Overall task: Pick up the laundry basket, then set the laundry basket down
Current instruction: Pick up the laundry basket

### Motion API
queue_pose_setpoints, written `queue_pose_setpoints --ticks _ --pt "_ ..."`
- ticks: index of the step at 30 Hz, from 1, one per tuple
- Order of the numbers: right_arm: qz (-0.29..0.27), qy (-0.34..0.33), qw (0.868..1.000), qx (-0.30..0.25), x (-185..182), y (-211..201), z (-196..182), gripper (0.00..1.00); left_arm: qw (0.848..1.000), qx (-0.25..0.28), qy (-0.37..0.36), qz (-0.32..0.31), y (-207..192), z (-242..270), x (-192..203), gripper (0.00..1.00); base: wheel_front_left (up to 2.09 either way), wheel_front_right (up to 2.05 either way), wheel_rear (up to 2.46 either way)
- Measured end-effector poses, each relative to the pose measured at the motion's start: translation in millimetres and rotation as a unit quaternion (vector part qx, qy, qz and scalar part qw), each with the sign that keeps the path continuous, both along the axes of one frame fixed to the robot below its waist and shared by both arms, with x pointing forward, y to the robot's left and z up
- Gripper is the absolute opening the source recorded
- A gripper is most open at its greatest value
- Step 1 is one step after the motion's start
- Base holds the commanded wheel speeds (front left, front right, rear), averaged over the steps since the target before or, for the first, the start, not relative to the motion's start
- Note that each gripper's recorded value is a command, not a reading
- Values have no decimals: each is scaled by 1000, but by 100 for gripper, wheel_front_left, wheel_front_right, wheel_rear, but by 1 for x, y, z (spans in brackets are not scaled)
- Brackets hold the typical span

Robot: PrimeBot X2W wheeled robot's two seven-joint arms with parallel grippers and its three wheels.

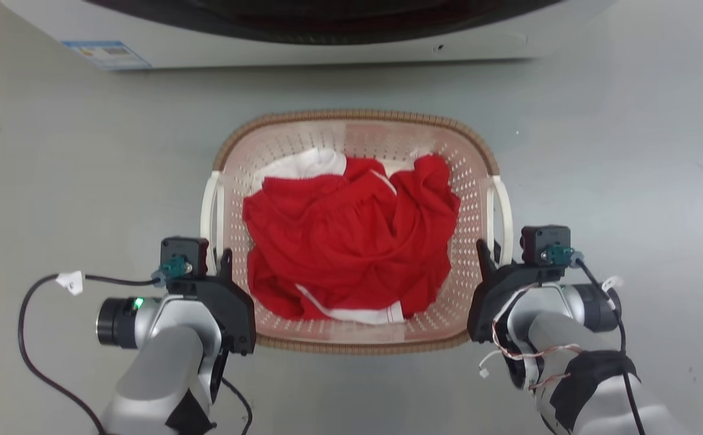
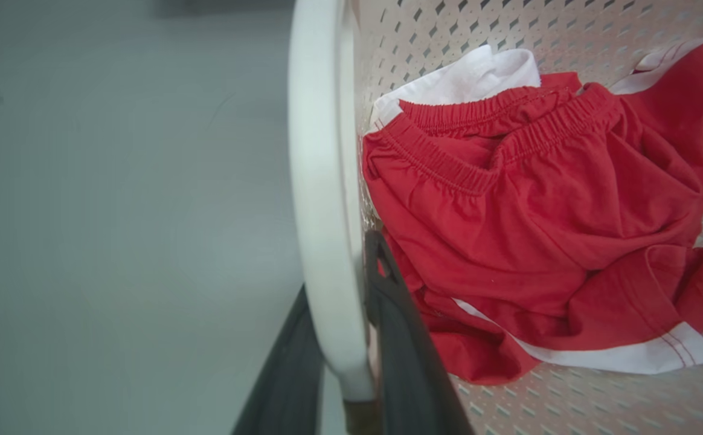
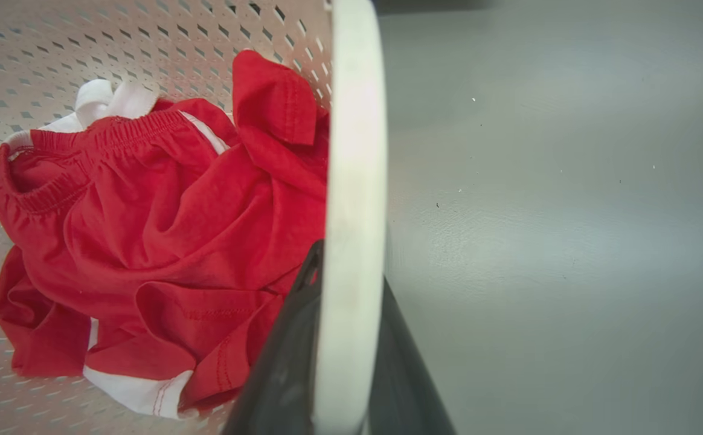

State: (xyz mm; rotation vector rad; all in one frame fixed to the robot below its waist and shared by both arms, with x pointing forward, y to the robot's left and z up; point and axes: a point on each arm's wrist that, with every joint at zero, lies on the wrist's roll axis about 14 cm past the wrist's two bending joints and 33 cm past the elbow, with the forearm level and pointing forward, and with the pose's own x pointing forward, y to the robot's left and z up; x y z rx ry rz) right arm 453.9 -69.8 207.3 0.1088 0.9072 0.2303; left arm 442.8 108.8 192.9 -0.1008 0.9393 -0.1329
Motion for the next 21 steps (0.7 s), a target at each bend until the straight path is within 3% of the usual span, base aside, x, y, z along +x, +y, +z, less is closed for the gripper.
queue_pose_setpoints --ticks 21 --pt "6 61 998 -5 -84 -3 40 0 999 -3 48 -9 -6 41 -81 0 0 0 0"
